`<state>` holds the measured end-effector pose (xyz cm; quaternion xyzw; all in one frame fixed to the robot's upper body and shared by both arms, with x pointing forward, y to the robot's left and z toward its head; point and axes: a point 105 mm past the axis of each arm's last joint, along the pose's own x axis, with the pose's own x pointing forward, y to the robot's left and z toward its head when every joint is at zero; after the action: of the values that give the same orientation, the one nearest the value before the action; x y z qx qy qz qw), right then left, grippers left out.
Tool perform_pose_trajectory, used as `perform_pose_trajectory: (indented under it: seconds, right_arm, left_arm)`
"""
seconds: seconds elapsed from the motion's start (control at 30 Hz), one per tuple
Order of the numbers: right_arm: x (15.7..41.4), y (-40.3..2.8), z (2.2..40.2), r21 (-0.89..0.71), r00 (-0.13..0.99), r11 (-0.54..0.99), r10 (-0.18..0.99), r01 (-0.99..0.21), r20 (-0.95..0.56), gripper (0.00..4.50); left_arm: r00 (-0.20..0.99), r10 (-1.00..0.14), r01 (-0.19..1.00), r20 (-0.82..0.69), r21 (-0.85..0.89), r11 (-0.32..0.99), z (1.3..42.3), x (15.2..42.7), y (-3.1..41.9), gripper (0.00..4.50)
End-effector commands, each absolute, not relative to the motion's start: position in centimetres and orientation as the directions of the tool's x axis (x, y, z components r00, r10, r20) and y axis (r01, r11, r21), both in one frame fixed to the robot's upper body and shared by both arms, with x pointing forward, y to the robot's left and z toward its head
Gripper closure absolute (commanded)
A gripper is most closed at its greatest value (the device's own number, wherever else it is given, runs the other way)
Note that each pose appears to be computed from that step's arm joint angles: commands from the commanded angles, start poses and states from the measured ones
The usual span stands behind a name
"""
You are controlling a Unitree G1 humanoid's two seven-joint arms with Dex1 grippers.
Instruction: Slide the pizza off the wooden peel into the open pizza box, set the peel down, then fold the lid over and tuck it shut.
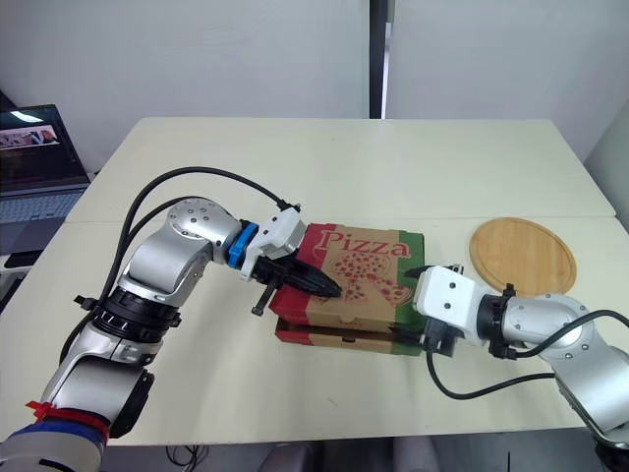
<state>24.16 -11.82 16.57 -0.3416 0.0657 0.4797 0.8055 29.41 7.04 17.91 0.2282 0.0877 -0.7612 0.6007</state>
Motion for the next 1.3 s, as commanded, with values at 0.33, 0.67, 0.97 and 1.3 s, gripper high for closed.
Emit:
perform_pose_trajectory:
  seconds: [0.33, 0.67, 0.97, 1.3]
  right_arm:
    - [23.9, -11.8, 16.2, -0.532, 0.573, 0.323, 0.708, -0.783, -0.413, 0.02]
    - [23.2, -11.4, 15.9, -0.536, 0.558, 0.310, 0.729, -0.785, -0.396, 0.02]
    - [23.5, -11.4, 15.9, -0.538, 0.585, 0.349, 0.725, -0.767, -0.363, 0.02]
    - [23.4, -11.8, 16.2, -0.538, 0.587, 0.352, 0.724, -0.766, -0.361, 0.02]
  left_arm:
    - [-0.166, -0.836, 0.938, -0.523, 0.177, -0.297, 16.6, 29.0, 7.6, 4.50]
    - [-0.150, -0.832, 0.939, -0.535, 0.185, -0.289, 16.0, 29.1, 7.8, 4.50]
    - [-0.138, -0.827, 0.939, -0.545, 0.194, -0.284, 16.0, 29.4, 8.2, 4.50]
    - [-0.129, -0.825, 0.937, -0.550, 0.204, -0.283, 16.0, 29.6, 8.4, 4.50]
